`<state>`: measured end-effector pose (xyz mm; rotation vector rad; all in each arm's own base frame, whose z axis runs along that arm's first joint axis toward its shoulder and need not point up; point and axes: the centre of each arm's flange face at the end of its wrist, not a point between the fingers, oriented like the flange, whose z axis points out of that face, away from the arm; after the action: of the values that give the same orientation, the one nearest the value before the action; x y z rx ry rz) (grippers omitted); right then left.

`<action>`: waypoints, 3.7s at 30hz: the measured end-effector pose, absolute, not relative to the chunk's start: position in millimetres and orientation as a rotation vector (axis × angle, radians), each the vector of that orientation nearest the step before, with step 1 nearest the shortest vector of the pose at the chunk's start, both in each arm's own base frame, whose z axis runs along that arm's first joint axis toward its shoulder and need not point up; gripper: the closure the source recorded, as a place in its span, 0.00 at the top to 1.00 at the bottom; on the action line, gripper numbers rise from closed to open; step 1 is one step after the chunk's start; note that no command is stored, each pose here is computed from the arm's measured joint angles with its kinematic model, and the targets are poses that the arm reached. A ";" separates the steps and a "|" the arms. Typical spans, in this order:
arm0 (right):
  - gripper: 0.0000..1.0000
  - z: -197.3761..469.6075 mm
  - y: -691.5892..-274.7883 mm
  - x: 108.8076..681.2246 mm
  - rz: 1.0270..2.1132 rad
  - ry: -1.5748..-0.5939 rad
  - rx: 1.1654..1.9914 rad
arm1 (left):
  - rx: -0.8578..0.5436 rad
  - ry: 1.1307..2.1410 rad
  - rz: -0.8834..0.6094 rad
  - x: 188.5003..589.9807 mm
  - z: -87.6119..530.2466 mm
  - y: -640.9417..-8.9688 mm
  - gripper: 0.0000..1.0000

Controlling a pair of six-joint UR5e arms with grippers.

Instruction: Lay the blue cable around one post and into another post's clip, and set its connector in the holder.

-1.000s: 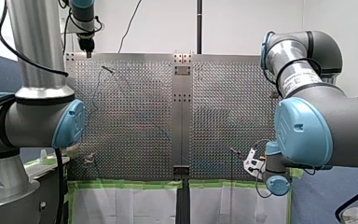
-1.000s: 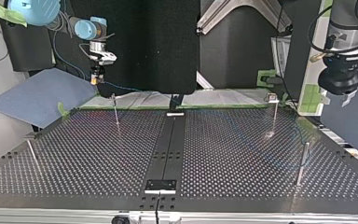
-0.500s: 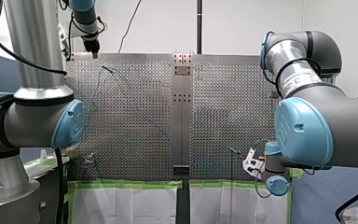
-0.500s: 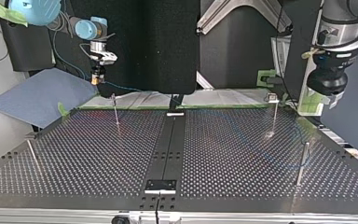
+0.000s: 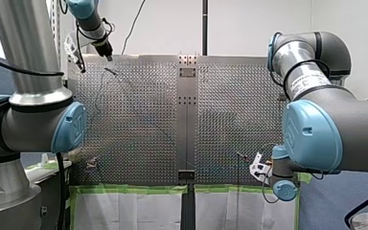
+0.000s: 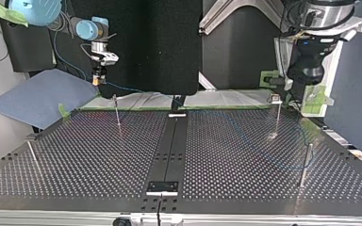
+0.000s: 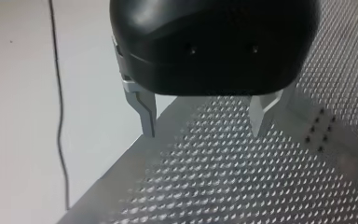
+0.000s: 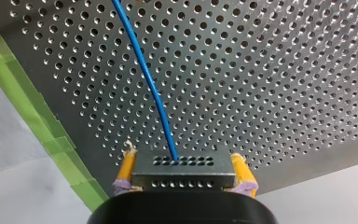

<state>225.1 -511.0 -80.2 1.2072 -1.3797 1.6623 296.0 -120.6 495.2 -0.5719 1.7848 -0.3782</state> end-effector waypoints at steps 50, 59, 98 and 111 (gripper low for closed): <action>0.00 -81.5 -507.7 232.5 1.640 -1.364 1.246 | -0.240 2.312 -0.829 255.5 219.1 -255.6 1.00; 0.00 -80.9 -508.0 235.1 1.644 -1.355 1.251 | -0.134 2.313 -0.885 255.6 202.3 -284.6 1.00; 0.00 -80.9 -508.4 239.8 1.631 -1.341 1.272 | 0.179 2.170 -0.841 322.3 105.6 -337.6 1.00; 0.00 -80.0 -511.0 240.7 1.634 -1.337 1.272 | 0.069 2.153 -0.889 346.8 71.3 -343.0 1.00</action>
<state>240.7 -511.0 -80.0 1.2718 -1.3372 1.6336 346.8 -343.0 71.3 0.0689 2.1527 -0.8888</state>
